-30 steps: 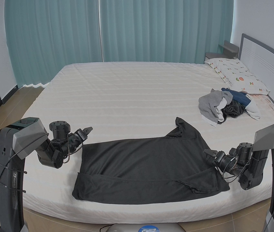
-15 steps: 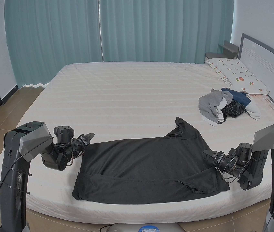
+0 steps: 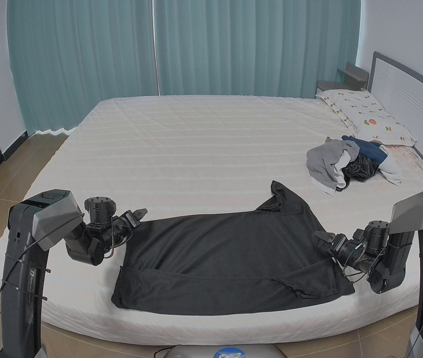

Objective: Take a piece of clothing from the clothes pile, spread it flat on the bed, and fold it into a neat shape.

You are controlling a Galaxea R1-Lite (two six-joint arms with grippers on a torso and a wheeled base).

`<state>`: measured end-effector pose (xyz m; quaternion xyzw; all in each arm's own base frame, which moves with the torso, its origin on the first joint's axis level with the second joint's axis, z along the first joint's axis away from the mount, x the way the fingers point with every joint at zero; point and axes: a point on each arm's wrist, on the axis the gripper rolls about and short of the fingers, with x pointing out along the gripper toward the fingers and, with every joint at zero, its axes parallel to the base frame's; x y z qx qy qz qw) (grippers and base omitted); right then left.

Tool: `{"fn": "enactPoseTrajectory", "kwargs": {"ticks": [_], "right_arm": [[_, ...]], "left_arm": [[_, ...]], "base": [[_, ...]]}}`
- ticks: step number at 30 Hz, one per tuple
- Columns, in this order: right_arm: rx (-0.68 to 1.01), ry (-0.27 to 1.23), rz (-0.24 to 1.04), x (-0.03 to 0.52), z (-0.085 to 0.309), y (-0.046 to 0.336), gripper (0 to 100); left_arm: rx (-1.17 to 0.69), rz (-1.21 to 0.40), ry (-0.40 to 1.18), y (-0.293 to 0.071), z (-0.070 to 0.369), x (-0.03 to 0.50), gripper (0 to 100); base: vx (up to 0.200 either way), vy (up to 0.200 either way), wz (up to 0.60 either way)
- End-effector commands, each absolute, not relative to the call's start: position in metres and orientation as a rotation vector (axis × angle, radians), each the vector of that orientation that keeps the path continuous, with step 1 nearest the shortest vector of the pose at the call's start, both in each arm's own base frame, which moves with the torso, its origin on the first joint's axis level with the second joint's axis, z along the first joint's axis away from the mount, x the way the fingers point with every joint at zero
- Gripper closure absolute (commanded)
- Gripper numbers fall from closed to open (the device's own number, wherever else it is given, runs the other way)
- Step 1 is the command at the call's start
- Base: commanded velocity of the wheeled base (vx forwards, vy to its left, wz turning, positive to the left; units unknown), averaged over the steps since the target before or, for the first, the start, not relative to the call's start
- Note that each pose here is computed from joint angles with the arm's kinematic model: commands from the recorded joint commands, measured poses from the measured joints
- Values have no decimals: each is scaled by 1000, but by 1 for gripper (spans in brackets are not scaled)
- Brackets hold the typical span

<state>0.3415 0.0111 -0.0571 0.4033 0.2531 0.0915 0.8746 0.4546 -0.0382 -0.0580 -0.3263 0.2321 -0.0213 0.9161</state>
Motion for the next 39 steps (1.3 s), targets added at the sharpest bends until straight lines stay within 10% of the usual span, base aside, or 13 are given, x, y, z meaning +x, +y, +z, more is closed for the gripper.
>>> {"fn": "enactPoseTrajectory", "kwargs": {"ticks": [1,8,9,26,39], "right_arm": [[841,523,193,342,-57,11,0],[841,523,193,342,-57,11,0],[841,520,194,342,-56,11,0],[746,412,172,411,7,14,0],[482,451,51,464,-35,36,0]], "left_arm": [[-654,-43,488,-38,-63,454,0],[-648,-47,492,-41,-64,453,0],[-648,-48,487,-40,-63,454,100],[-663,-55,455,-40,-61,450,100],[-664,-51,460,-39,-62,449,100]], "base": [[0,0,0],[0,0,0],[0,0,0],[0,0,0],[0,0,0]]}}
